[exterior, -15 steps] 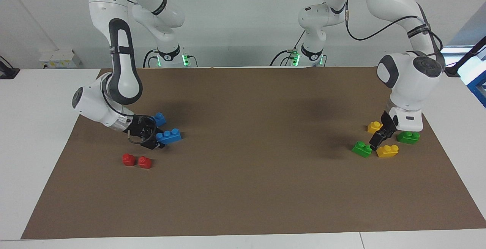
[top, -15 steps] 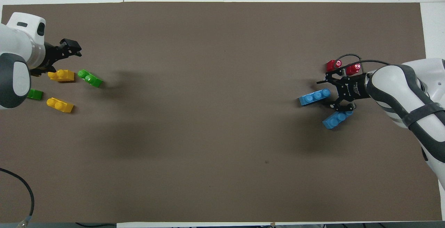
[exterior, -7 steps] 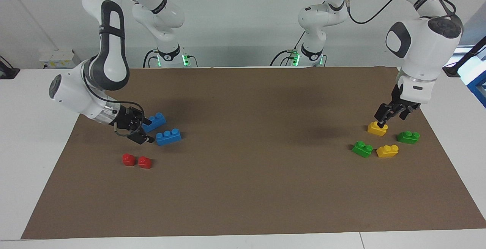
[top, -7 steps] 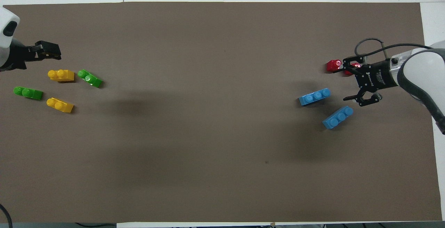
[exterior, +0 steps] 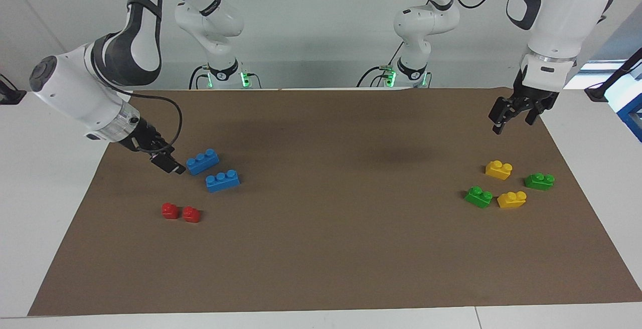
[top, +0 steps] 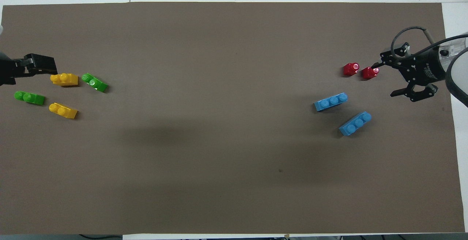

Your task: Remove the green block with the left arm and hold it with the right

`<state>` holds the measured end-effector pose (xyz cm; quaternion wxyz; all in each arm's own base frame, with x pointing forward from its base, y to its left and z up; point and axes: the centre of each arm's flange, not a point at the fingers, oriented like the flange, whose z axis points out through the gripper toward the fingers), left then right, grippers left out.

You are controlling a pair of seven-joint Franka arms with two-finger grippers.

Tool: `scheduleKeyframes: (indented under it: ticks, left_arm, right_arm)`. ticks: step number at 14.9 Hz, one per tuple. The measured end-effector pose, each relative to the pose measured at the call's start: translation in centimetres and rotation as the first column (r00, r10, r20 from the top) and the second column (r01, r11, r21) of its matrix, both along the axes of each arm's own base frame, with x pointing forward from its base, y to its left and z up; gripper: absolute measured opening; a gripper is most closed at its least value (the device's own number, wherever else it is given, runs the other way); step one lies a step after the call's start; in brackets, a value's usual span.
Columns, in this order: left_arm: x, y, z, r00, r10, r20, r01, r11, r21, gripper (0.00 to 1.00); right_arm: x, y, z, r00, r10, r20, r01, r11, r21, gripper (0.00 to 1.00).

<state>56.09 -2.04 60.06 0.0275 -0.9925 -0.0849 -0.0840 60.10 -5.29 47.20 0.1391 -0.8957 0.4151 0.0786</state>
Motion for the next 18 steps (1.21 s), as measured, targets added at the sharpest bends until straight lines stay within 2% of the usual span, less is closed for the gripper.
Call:
scheduleKeyframes:
  ticks: [3,7,10,14,18]
  left_arm:
    - [-1.4,-0.2,1.4,1.0,0.006,-0.014,-0.006,1.0,-0.012,1.0]
    - [-2.2,-0.3,1.6,0.999,-0.002,-0.048,0.001,1.0,-0.025,1.0]
    - [-2.1,-0.1,1.6,0.998,-0.035,-0.054,0.034,0.999,-0.023,1.0]
    - [-2.4,-0.1,3.9,0.997,-0.044,-0.064,0.041,0.998,-0.044,1.0]
    - [-2.3,0.2,3.7,0.996,-0.032,-0.078,0.024,0.995,-0.101,1.0]
  right_arm:
    - [-0.9,1.6,4.1,0.985,0.164,0.058,-0.158,0.982,-0.1,1.0]
    - [-3.1,3.4,10.0,0.903,0.415,0.115,-0.39,0.901,-0.192,1.0]
    - [-4.3,3.1,11.9,0.826,0.552,0.112,-0.519,0.824,-0.228,1.0]
    - [-5.6,3.1,13.5,0.746,0.662,0.075,-0.621,0.732,-0.28,1.0]
    - [-6.8,3.8,15.3,0.725,0.684,0.08,-0.636,0.71,-0.303,1.0]
